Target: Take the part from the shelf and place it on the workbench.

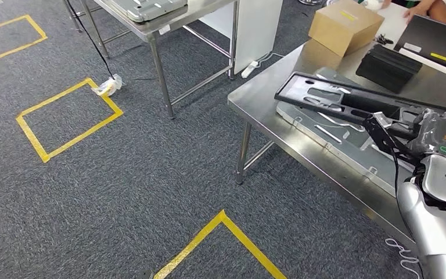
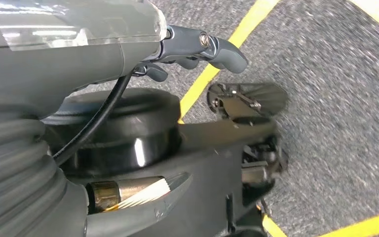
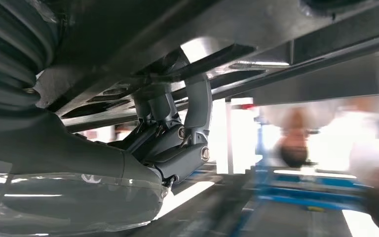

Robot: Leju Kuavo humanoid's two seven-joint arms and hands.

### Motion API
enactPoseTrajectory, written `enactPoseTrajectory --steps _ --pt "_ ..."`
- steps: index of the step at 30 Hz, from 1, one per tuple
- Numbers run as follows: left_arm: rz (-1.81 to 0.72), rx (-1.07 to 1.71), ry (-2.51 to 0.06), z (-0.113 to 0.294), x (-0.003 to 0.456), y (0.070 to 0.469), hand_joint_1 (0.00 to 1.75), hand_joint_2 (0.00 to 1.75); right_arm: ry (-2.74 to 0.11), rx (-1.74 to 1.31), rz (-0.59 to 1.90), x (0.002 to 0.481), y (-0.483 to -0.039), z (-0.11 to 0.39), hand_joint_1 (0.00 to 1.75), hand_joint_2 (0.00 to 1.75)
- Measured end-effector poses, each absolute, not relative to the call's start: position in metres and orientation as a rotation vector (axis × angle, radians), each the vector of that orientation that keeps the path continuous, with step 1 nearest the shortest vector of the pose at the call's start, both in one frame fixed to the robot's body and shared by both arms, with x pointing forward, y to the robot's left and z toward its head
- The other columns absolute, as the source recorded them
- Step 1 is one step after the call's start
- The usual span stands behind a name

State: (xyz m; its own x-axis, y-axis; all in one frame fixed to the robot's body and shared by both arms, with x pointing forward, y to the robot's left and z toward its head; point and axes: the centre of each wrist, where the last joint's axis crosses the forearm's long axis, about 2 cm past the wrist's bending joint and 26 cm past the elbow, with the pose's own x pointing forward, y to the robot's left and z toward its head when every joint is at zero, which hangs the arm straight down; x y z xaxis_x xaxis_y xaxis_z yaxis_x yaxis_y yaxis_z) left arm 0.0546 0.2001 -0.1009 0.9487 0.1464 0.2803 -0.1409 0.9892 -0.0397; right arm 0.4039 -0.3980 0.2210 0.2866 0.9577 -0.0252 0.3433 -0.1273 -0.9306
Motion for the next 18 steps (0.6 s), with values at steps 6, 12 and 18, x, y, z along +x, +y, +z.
enactPoseTrajectory --steps 6,12,18 --pt "0.177 0.046 -0.293 -0.098 0.059 0.19 0.0 1.75 -1.023 -1.618 0.829 0.406 -0.435 0.2 1.75 1.75" --pt "0.187 0.029 -0.288 -0.097 0.059 0.186 0.0 1.75 -0.93 -1.518 0.822 0.402 -0.441 0.173 1.31 1.31" --pt "0.205 0.009 -0.281 -0.097 0.062 0.186 0.0 1.75 -0.868 -1.406 0.816 0.398 -0.431 0.149 0.0 0.0"
